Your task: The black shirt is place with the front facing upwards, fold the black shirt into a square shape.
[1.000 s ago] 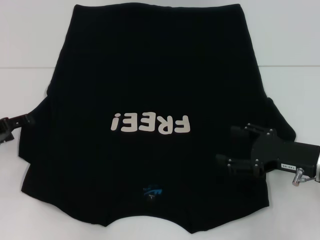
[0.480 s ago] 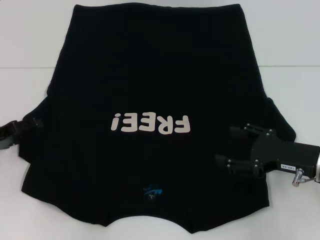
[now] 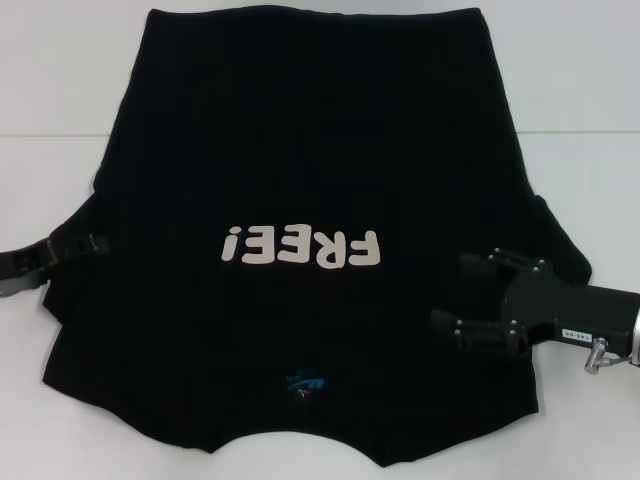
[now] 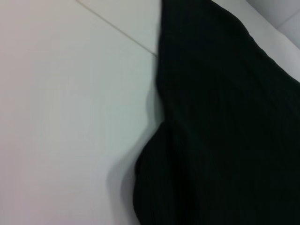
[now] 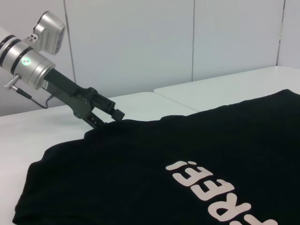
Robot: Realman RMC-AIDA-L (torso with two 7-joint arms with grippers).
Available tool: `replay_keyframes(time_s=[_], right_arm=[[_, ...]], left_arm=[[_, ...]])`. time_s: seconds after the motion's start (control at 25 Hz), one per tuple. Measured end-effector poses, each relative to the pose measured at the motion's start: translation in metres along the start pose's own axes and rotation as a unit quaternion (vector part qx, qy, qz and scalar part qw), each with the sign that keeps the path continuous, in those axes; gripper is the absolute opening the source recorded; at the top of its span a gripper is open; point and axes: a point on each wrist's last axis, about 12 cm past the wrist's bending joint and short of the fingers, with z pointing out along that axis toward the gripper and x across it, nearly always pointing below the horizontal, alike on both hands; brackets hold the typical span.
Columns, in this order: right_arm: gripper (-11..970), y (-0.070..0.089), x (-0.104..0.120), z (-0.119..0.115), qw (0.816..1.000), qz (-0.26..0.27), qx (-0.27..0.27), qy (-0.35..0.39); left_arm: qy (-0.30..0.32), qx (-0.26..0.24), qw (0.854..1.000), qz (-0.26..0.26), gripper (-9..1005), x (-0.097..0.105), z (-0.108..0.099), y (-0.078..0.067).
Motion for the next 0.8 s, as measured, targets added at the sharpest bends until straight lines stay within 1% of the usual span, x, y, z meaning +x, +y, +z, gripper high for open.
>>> replay_keyframes(time_s=[0.12, 0.24, 0.48, 0.8], right_arm=[[927, 0.0, 0.0, 0.0, 1.0, 0.0, 0.0, 0.0], [927, -0.0001, -0.0002, 0.0002, 1.0, 0.001, 0.0, 0.0], [927, -0.0002, -0.0004, 0.0002, 1.0, 0.005, 0.0, 0.0], [927, -0.0008, -0.001, -0.0002, 1.0, 0.005, 0.0, -0.002]], left_arm=[[0.0, -0.004, 1.0, 0.01, 830, -0.003, 0.0006, -0.0012], [-0.006, -0.019, 1.0, 0.024, 826, -0.0073, 0.0011, -0.0006], [-0.006, -0.045, 0.998, 0.046, 601, -0.0081, 0.0058, 0.0003], [-0.007, -0.048, 0.998, 0.051, 407, -0.0086, 0.0074, -0.0008]])
